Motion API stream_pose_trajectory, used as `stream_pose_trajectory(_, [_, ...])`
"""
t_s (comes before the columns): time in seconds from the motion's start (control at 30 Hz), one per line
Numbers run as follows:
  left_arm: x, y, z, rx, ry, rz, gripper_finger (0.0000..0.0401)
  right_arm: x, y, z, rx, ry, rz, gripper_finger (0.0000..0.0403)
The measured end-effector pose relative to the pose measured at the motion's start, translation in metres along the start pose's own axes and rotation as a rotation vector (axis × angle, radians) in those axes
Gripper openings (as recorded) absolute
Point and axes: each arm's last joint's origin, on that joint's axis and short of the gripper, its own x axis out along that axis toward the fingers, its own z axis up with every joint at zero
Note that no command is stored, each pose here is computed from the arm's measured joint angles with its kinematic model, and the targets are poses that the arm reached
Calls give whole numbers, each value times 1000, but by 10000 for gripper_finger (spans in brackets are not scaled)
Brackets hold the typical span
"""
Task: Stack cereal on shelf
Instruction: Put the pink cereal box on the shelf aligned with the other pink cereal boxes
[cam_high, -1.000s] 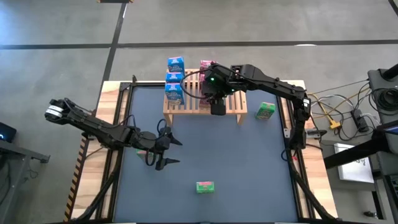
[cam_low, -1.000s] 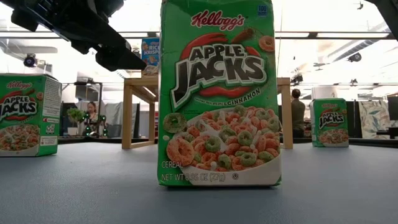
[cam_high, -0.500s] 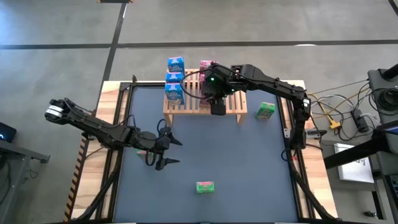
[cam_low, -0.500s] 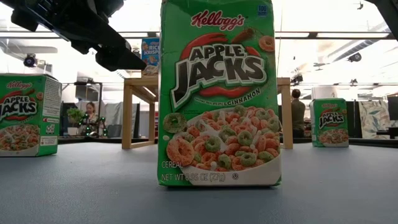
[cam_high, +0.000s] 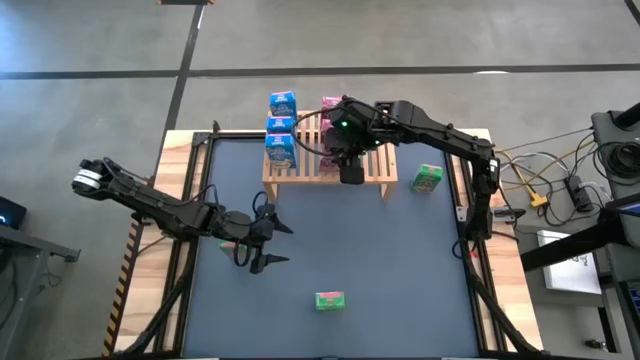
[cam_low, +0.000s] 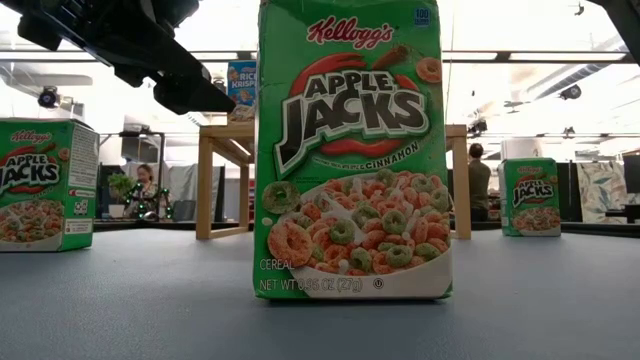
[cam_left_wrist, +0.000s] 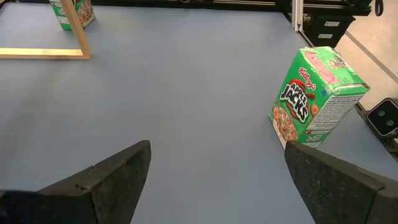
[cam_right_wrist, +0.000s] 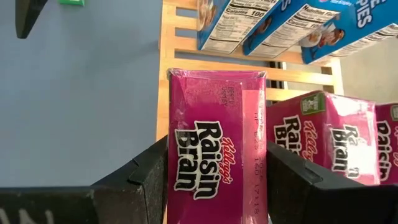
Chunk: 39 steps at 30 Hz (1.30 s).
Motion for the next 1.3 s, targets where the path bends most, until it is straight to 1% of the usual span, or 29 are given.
stream_pose_trajectory(0.3, [0, 0, 0, 0, -1, 0, 354, -1, 1, -2, 4, 22, 12, 194])
stream_pose_trajectory(0.47, [0, 0, 0, 0, -5, -1, 354, -1, -1, -3, 25, 6, 51, 194])
stream_pose_trajectory(0.87, [0, 0, 1, -1, -8, -1, 354, 24, -5, -3, 24, 55, 63, 194])
stream_pose_trajectory(1.13, [0, 0, 0, -1, -6, -1, 354, 25, -7, -4, 26, 63, 62, 194])
stream_pose_trajectory(1.2, [0, 0, 0, 0, -5, -1, 354, 25, -7, -4, 29, 65, 62, 200])
stream_pose_trajectory(1.3, [0, 0, -2, 0, 0, 0, 354, 25, -7, -5, 29, 71, 63, 218])
